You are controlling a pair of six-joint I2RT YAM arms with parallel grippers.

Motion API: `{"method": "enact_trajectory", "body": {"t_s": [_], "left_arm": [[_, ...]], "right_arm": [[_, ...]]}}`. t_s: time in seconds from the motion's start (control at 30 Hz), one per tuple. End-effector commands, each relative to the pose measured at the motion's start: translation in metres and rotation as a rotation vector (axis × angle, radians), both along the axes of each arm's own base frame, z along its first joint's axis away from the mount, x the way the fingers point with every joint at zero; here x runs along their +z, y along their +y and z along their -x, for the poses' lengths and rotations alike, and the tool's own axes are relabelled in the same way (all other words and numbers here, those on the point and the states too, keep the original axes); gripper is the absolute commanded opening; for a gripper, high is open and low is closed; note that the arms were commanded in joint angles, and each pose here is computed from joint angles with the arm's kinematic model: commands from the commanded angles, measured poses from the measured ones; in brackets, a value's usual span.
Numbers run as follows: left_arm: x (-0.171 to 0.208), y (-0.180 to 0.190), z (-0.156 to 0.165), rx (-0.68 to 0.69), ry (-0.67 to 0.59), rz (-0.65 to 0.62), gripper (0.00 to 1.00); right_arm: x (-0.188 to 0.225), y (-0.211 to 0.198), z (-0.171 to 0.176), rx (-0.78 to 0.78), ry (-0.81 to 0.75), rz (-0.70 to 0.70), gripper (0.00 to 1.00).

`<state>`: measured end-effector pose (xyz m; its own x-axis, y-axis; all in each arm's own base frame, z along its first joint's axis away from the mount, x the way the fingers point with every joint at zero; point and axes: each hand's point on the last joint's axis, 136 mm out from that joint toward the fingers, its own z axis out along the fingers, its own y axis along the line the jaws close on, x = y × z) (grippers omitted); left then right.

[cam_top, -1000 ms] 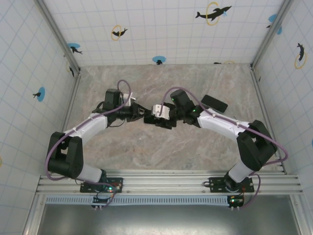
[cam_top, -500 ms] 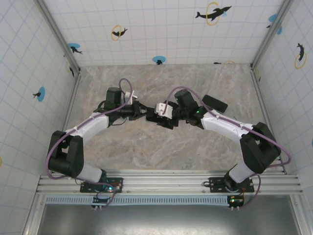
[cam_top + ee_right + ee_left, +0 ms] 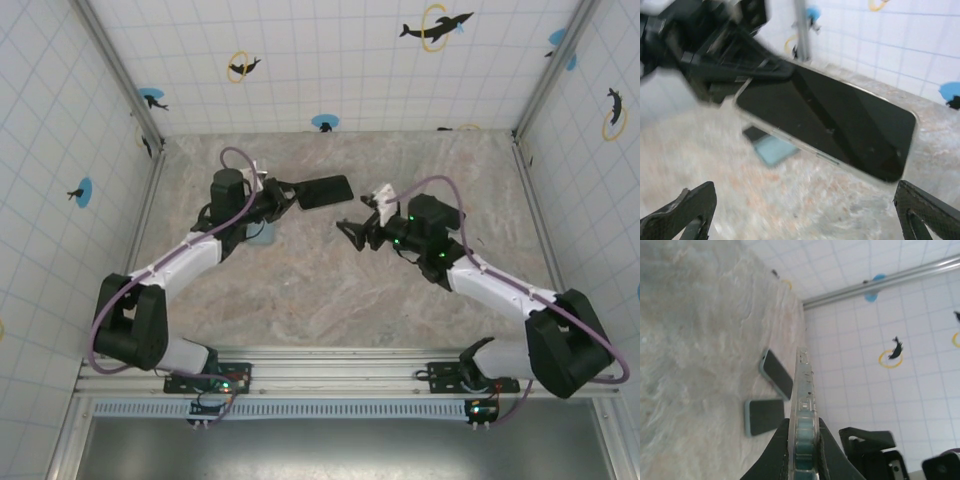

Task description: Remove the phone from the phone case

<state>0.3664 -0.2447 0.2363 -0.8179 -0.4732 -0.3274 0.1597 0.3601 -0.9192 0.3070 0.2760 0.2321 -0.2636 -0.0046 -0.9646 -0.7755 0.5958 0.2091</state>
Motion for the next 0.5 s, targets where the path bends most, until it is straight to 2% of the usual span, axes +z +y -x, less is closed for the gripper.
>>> {"method": "enact_trajectory", "body": {"t_s": [0.0, 0.1, 0.2, 0.33, 0.47], "left_arm": [[0.051, -0.010, 0.003, 0.098, -0.134, 0.114, 0.00], [0.062, -0.022, 0.011, 0.149, -0.175, 0.148, 0.00], [0.074, -0.036, 0.020, 0.182, -0.212, 0.192, 0.00], [0.092, -0.056, 0.033, 0.197, -0.258, 0.248, 0.00], [0.103, -0.071, 0.043, 0.200, -0.268, 0.318, 0.00]], "right_arm": [[0.052, -0.014, 0.001, -0.082, 0.249, -0.514, 0.92], [0.051, -0.023, 0.002, -0.129, 0.416, -0.731, 0.89], [0.038, -0.028, 0.002, -0.204, 0.537, -0.851, 0.85], [0.046, -0.027, 0.005, -0.204, 0.569, -0.968, 0.81], [0.056, -0.028, 0.004, -0.189, 0.588, -1.063, 0.72]]}}
